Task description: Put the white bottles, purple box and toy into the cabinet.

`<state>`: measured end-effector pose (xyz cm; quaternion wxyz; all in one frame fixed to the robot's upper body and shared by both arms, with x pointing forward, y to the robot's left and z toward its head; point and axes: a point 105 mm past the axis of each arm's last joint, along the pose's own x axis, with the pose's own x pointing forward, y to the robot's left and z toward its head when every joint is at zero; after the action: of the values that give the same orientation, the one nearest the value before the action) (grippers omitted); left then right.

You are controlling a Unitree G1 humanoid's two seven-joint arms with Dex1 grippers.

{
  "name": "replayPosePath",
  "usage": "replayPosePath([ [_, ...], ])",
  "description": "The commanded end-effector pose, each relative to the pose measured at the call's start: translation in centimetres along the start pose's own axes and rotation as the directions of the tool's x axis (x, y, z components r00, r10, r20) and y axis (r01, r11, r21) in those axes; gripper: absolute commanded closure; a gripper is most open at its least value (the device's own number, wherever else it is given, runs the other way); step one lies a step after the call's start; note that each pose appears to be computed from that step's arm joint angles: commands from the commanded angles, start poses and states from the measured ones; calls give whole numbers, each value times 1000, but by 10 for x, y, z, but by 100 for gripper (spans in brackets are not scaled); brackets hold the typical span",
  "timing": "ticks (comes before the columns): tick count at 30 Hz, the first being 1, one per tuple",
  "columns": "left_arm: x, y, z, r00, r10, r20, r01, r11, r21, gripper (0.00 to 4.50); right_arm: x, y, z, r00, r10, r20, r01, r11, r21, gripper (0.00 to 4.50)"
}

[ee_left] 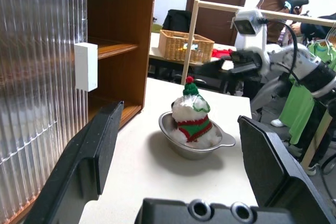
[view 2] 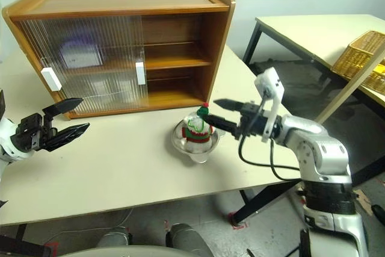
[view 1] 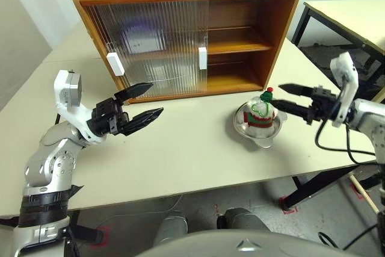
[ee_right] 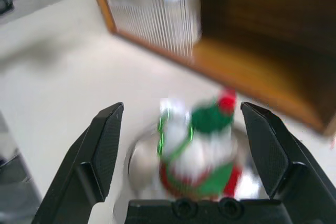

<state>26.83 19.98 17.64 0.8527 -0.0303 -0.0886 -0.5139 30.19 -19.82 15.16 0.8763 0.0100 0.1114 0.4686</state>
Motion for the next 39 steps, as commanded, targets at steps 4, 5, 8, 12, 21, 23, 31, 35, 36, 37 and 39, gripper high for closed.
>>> replayPosePath([
  [4,-2,3,-2,1000,8,-28,-8,1000,9,0,-11,-3,-17,1000,-9,-18,10,1000,26,3],
  [5,-2,3,-2,1000,8,-28,-8,1000,9,0,-11,-3,-20,1000,-11,-25,12,1000,28,3],
  [8,-2,3,-2,1000,10,-29,-10,1000,10,0,-9,-6,-31,998,-22,-54,24,999,40,3],
  [12,-1,2,0,1000,13,-26,-13,1000,12,0,-6,-14,-46,995,-45,-92,50,997,55,3],
  [21,-1,1,4,1000,22,-21,-22,1000,19,0,7,-18,-60,994,-36,-107,43,997,63,3],
  [23,-1,1,5,999,24,-21,-23,1000,21,0,11,-18,-62,993,-33,-110,40,997,62,3],
  [31,-3,2,7,999,35,-18,-34,999,28,0,23,-17,-72,993,-5,-115,12,998,61,3],
  [35,-4,1,8,999,37,-16,-36,999,28,0,24,-18,-73,993,-6,-117,14,998,63,20],
  [36,-4,1,8,999,37,-16,-37,999,28,0,24,-19,-72,993,-7,-116,15,998,64,45],
  [37,-4,1,7,999,38,-16,-37,999,28,0,24,-19,-72,993,-8,-116,15,998,64,71],
  [39,-3,2,7,999,37,-17,-37,999,27,0,23,-20,-72,993,-8,-115,16,998,62,143],
])
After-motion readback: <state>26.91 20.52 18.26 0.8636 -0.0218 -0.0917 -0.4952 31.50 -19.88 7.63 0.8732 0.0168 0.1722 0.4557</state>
